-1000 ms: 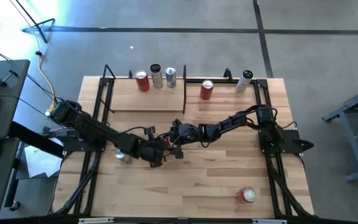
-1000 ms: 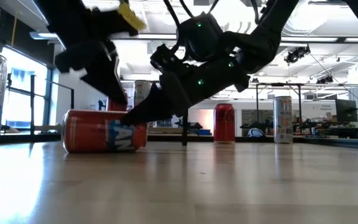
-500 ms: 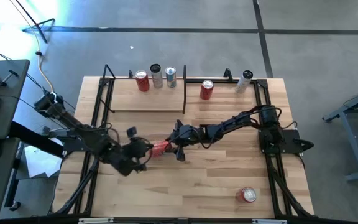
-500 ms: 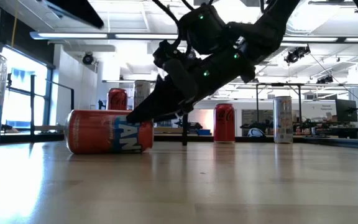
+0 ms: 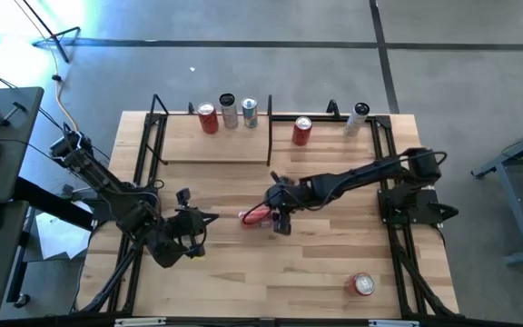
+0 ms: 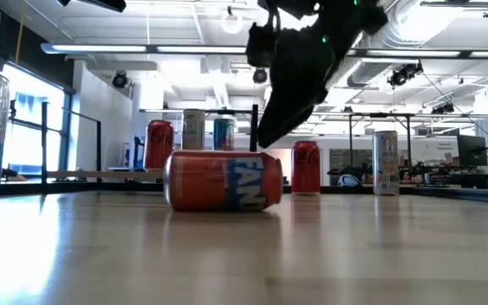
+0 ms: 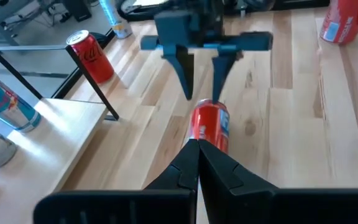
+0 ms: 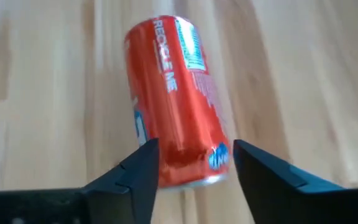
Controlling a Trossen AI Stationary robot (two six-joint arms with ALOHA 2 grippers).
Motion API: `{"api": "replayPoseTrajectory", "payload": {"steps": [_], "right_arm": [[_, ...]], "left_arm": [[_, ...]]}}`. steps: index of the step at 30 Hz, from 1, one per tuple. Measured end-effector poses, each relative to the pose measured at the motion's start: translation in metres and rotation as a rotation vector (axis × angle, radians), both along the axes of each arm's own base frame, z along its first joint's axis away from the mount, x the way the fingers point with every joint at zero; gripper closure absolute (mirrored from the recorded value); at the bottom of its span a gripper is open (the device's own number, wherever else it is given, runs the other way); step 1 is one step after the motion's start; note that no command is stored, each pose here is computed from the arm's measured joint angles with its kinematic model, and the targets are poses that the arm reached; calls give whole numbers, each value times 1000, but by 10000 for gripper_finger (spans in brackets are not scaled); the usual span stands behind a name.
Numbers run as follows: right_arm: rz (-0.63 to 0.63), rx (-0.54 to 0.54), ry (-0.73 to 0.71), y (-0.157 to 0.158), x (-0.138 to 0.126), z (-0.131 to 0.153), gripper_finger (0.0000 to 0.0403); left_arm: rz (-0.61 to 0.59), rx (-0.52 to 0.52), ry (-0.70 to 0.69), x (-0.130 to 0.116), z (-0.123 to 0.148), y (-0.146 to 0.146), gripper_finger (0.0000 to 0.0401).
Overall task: Place canned beverage on shelf
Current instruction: Put the left red soda can on the shelf
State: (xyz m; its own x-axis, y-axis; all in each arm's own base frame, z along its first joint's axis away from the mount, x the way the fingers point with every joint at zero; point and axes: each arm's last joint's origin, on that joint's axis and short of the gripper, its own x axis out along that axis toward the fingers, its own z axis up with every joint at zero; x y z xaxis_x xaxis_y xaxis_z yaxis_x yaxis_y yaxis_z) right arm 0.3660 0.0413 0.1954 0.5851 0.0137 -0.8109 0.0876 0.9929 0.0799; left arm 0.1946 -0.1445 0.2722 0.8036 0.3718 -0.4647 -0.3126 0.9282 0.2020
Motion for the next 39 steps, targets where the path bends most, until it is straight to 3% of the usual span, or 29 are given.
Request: {"api": "replayPoseTrajectory", "payload": {"steps": [4,7,13,17,21,31,39], "right_arm": [[50,-60,42,8,-1,12,252],[85,-116,73,16,-4,15,247],[105,-193,23,21,1,14,169],[107,-219,-46,11,11,13,109],[128,-234,6,1,19,-8,84],[112,-255,70,-15,33,-46,82],[74,-205,90,-16,31,-43,123]], "left_arm": [[1,4,6,0,-2,0,401],[18,3,30,-3,-15,3,401],[77,-22,59,-9,-45,11,401],[81,-36,50,-10,-49,12,401],[72,-45,55,-10,-49,11,401],[69,-42,55,-9,-49,11,401],[63,-48,44,-8,-48,10,401]]}}
